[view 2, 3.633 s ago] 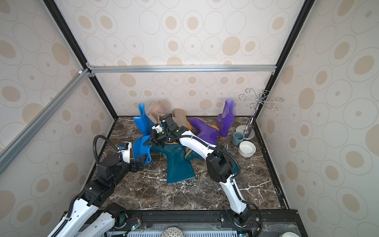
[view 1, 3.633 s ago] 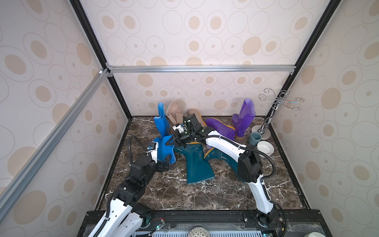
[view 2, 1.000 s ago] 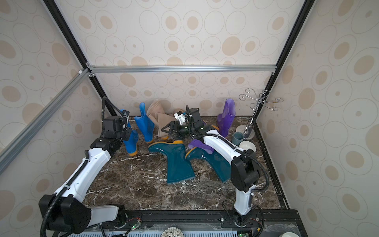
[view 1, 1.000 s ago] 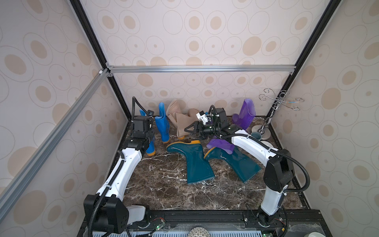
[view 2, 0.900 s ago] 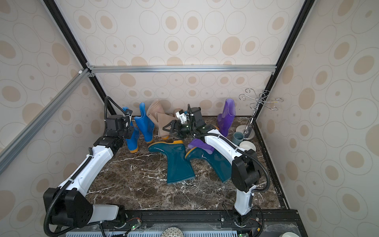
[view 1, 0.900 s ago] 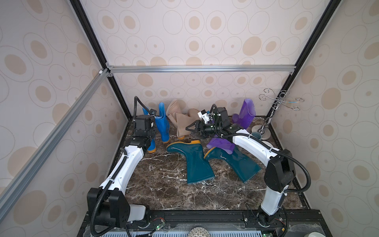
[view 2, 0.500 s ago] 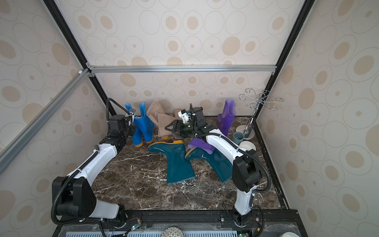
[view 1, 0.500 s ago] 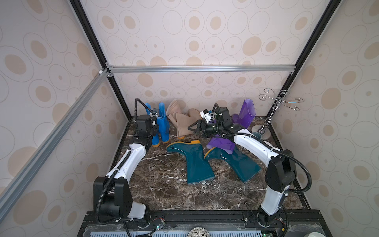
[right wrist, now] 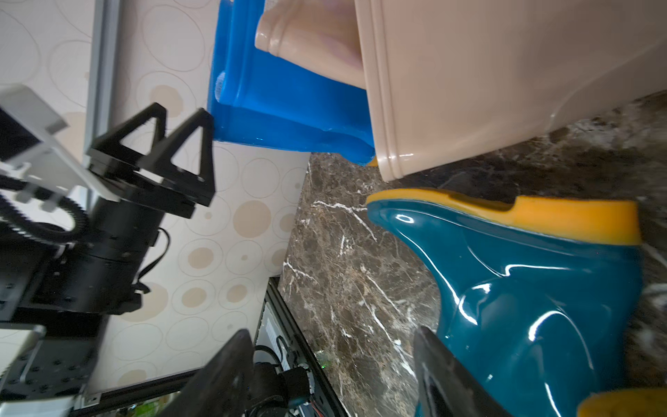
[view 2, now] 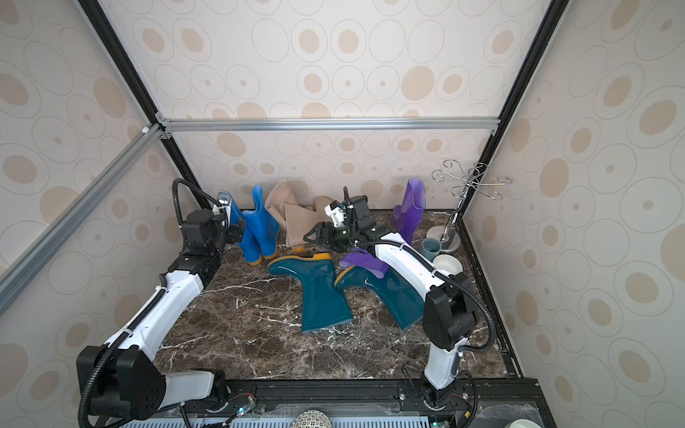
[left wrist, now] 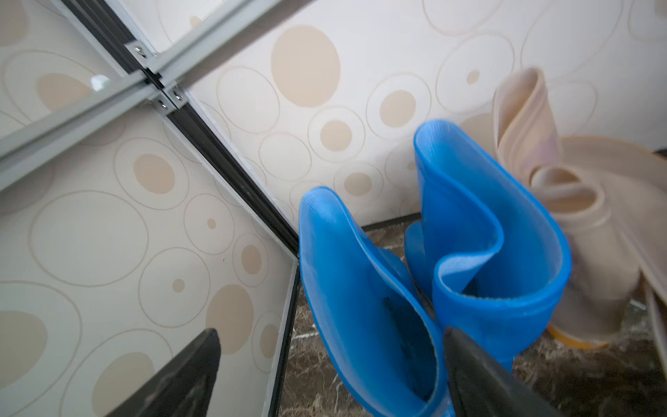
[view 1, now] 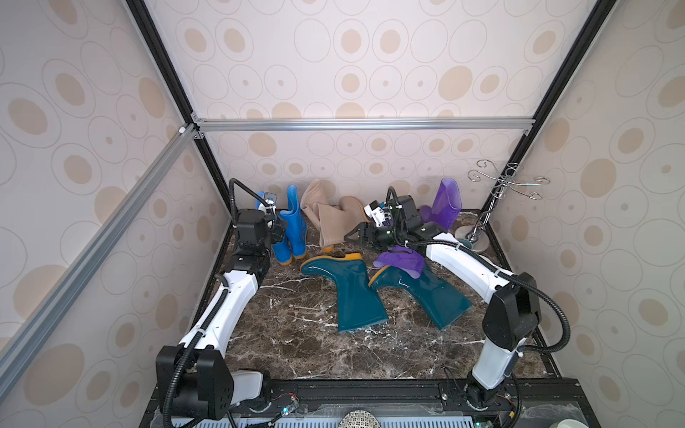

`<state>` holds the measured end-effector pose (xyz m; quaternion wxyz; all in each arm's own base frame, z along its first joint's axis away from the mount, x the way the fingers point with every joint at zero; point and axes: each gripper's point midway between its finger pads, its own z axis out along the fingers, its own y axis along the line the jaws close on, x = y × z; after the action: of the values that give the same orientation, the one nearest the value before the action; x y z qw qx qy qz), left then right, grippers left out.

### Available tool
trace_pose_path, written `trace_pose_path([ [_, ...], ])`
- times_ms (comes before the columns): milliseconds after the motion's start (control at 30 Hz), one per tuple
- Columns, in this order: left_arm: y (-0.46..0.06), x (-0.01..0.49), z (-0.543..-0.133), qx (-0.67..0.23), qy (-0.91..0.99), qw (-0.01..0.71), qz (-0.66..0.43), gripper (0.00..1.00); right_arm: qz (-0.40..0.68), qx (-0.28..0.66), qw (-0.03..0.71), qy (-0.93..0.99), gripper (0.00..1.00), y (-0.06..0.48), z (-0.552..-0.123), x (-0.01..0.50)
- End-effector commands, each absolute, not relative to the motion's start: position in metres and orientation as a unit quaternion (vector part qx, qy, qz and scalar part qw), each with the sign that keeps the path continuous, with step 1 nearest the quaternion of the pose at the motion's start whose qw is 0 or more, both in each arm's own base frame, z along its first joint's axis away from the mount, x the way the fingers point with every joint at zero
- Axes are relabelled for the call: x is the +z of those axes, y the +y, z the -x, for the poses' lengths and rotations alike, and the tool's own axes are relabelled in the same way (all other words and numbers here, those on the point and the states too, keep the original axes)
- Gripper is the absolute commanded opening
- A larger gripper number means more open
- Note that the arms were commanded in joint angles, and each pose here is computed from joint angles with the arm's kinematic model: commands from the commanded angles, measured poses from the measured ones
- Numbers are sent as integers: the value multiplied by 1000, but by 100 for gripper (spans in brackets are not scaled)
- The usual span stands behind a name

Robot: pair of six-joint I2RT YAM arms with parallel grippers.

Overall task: Match and arrange rain boots in pairs
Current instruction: Pair a pair of rain boots at the center of the board.

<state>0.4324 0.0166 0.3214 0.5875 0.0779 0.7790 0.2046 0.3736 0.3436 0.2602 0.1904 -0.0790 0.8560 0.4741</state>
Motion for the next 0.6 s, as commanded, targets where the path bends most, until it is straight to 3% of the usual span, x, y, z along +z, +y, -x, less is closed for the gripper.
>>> trace_pose_path([
  [0,19,350,-421,177,784,594,-42,100,101,425,237,868,72,319,-367,281],
  [267,-15,364,-391,118,798,589,-60,100,107,344,268,894,73,284,-355,275],
  [567,-93,365,-369,69,812,570,-105,100,111,262,297,911,73,244,-339,269],
])
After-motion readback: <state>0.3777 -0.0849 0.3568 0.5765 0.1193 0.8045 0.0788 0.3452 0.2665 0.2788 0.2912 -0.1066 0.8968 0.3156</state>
